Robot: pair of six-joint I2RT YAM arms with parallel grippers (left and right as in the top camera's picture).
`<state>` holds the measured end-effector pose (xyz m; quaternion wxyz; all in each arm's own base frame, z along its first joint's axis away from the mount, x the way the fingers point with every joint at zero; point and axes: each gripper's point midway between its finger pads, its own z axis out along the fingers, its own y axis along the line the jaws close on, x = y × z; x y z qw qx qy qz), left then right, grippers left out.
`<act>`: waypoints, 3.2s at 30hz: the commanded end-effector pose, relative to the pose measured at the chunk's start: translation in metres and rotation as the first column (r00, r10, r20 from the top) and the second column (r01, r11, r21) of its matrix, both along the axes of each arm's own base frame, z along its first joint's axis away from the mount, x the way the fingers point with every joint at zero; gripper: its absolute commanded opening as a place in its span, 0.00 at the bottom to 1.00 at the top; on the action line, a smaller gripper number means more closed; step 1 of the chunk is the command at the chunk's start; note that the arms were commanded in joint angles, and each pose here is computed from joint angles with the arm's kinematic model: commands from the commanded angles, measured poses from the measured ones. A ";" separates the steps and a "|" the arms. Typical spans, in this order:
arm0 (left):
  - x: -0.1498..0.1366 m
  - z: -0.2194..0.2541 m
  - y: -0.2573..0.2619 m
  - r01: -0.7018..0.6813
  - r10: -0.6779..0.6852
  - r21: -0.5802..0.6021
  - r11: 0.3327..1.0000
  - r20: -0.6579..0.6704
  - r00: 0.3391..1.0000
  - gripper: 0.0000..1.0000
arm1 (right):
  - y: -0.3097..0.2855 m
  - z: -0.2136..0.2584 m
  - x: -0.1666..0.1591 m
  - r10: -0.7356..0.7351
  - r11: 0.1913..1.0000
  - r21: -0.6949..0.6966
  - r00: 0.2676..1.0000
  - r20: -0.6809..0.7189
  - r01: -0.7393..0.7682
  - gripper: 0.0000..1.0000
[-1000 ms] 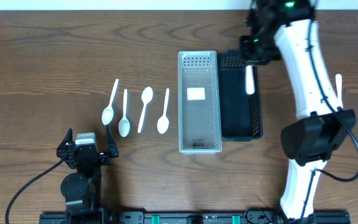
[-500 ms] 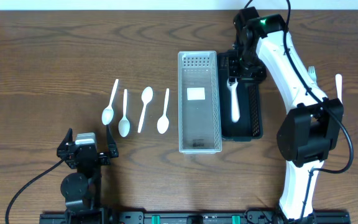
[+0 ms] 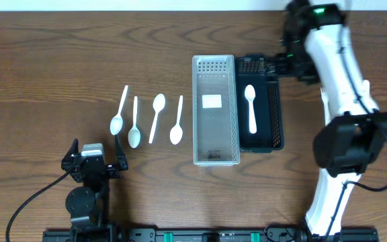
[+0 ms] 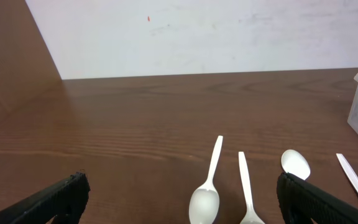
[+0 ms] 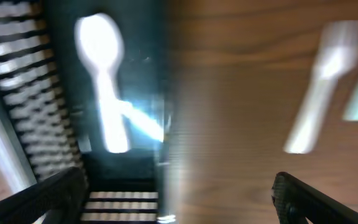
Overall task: Pack container
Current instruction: 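Carry the spoon left and drop it into the black basket, then move the right gripper back over the mint-green fork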
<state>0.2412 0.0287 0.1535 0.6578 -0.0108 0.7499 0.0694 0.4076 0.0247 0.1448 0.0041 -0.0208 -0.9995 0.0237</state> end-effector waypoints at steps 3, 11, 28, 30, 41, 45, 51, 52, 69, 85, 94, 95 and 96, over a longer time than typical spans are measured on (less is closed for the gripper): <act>0.000 -0.016 0.001 -0.002 0.002 0.005 1.000 -0.038 0.999 0.98 | -0.082 0.002 -0.009 0.103 0.993 -0.049 0.994 -0.040 -0.105 0.99; 0.000 -0.016 0.001 -0.002 0.002 0.005 1.000 -0.038 0.999 0.98 | -0.126 -0.039 -0.024 0.015 1.000 -0.026 0.996 -0.087 -0.018 0.99; 0.000 -0.016 0.001 -0.002 0.002 0.005 1.000 -0.038 0.999 0.98 | -0.121 -0.125 -0.036 0.083 0.997 0.014 0.992 -0.093 -0.082 0.99; 0.000 -0.016 0.001 -0.002 0.002 0.005 1.000 -0.038 0.999 0.98 | -0.119 -0.128 -0.034 0.080 0.996 0.032 0.993 -0.081 -0.078 0.99; 0.000 -0.016 0.001 -0.002 0.002 0.005 1.000 -0.038 0.999 0.98 | -0.121 -0.135 -0.022 0.056 0.998 0.029 0.998 -0.021 -0.056 0.99; 0.000 -0.016 0.001 -0.002 0.002 0.005 1.000 -0.038 0.999 0.98 | -0.125 -0.136 -0.021 0.047 0.999 0.026 0.999 -0.011 -0.047 0.99; 0.000 -0.016 0.001 -0.002 0.002 0.005 1.000 -0.038 0.999 0.98 | -0.133 -0.138 -0.024 0.024 0.999 0.027 1.000 -0.010 -0.024 0.99; 0.000 -0.016 0.001 -0.002 0.002 0.005 1.000 -0.038 0.999 0.98 | -0.134 -0.139 -0.024 0.022 0.999 0.027 1.000 -0.009 -0.021 0.99; 0.000 -0.016 0.001 -0.002 0.002 0.005 1.000 -0.038 0.999 0.98 | -0.133 -0.145 -0.026 0.021 0.999 0.029 1.000 -0.006 -0.021 0.97; 0.000 -0.016 0.001 -0.002 0.002 0.005 1.000 -0.038 0.999 0.98 | -0.134 -0.145 -0.023 -0.022 0.999 0.025 1.000 0.008 0.022 0.06; 0.000 -0.016 0.001 -0.002 0.002 0.005 1.000 -0.038 0.999 1.00 | -0.133 -0.127 -0.016 -0.056 0.998 0.025 0.998 0.010 0.056 0.01; 0.000 -0.016 0.001 -0.002 0.002 0.005 1.000 -0.038 0.999 0.98 | -0.132 -0.119 -0.013 -0.067 0.997 0.025 0.998 0.012 0.067 0.01; 0.000 -0.016 0.001 -0.002 0.002 0.005 1.000 -0.038 0.999 0.98 | -0.131 -0.113 -0.011 -0.070 0.997 0.025 0.997 0.013 0.069 0.01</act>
